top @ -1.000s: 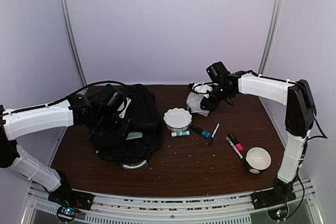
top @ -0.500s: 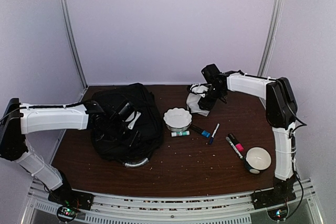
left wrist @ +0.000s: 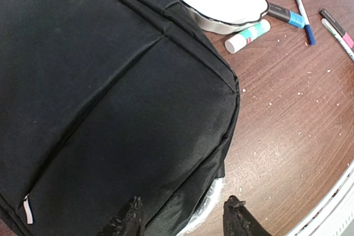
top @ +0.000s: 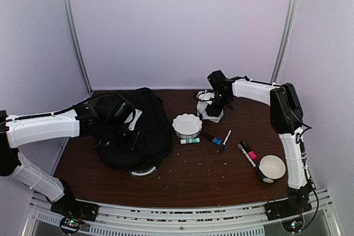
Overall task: Pack the student bag
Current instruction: Pick up the pencil case from the center of the board.
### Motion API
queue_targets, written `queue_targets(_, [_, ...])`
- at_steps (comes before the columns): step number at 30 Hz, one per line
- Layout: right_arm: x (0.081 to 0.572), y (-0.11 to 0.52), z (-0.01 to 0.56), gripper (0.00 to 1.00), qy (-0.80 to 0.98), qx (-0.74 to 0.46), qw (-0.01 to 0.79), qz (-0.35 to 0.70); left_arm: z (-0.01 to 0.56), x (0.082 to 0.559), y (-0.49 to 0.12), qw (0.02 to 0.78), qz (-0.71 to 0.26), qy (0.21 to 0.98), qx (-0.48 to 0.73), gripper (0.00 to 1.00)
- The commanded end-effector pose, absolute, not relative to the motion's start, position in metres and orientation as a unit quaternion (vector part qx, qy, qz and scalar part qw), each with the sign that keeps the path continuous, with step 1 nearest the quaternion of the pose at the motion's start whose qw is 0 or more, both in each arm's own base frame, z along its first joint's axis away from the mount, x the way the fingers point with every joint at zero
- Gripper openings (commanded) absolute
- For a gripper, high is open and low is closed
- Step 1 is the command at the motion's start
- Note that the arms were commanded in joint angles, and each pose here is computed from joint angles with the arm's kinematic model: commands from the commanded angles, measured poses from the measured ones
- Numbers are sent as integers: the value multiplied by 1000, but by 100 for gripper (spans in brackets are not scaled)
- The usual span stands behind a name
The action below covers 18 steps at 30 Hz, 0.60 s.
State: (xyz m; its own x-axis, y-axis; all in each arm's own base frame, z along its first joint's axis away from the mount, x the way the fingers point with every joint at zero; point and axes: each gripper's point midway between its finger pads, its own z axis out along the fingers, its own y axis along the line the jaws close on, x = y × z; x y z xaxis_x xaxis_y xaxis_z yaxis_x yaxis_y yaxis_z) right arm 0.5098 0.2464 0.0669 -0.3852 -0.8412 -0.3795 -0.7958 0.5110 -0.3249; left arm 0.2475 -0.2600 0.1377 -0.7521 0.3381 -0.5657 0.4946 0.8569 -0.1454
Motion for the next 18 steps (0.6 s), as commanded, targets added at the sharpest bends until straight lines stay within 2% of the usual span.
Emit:
queue_targets(1, [523,237,83,28,839,-466,276,-49,150,255,-258,299,-151,920,204,50])
queue_targets(3, [527,233,96,17,841,-454,291,-44,152,255,-257,303,-151,919,203,50])
queue_targets(7, [533,223,135,7,837,-433,332,-36,159,257,-256,316,-150,914,203,50])
queue_targets(14, [535,205,228,0,814,-394,426,-20,174,264,-261,341,-151,901,224,52])
queue_targets(18, [518,203,283,0,792,-388,471,-4,184,270,-266,355,-146,891,243,54])
